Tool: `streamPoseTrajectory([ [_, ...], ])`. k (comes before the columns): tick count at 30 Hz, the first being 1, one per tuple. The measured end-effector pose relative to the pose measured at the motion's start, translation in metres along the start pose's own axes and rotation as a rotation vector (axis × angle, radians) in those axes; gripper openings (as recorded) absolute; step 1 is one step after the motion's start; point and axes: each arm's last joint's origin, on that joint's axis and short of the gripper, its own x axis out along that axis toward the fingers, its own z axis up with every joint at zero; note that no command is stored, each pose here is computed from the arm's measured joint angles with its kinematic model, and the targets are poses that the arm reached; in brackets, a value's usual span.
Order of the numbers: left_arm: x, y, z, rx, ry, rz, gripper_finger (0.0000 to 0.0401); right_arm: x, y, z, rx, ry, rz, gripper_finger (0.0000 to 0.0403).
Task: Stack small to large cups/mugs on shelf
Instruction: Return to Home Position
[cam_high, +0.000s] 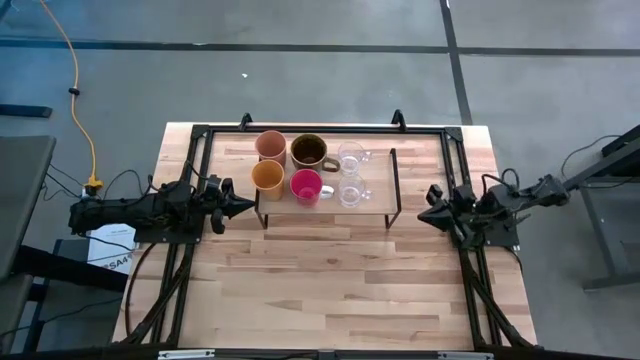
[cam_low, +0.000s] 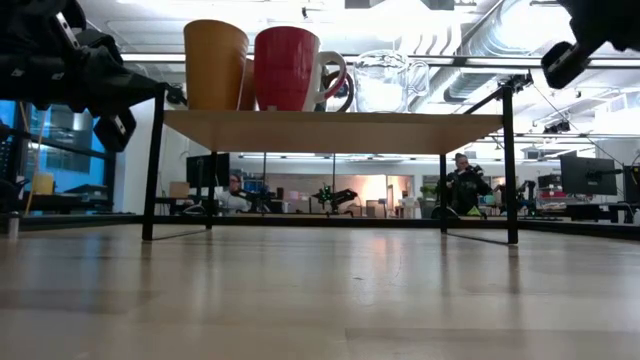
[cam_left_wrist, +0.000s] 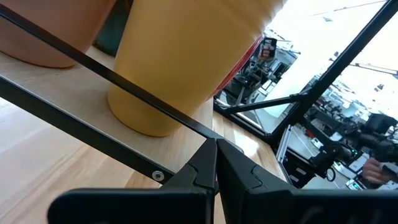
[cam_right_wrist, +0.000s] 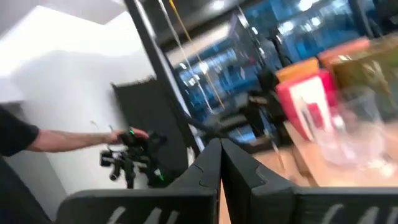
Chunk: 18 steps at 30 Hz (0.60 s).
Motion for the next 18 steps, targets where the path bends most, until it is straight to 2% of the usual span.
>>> streamPoseTrajectory([
  [4, 0.0, 0.0, 0.0, 0.0, 0.001, 0.0, 0.0, 0.002, -0.006, -0.02, -0.003, -0.034, 0.075, 0.0],
  [10, 0.0, 0.0, 0.0, 0.0, 0.0, 0.0, 0.0, 0.001, -0.008, -0.029, -0.021, 0.058, 0.087, 0.0],
  [12, 0.0, 0.0, 0.0, 0.0, 0.0, -0.001, 0.0001, 0.001, -0.01, -0.032, -0.025, 0.083, 0.053, 0.0],
  [16, 0.0, 0.0, 0.0, 0.0, 0.0, 0.0, 0.0, 0.0, -0.017, -0.042, 0.06, 0.154, -0.096, 0.0],
  [18, 0.0, 0.0, 0.0, 0.0, -0.001, -0.001, 0.0001, 0.0, -0.019, -0.044, 0.079, 0.17, -0.128, 0.0],
])
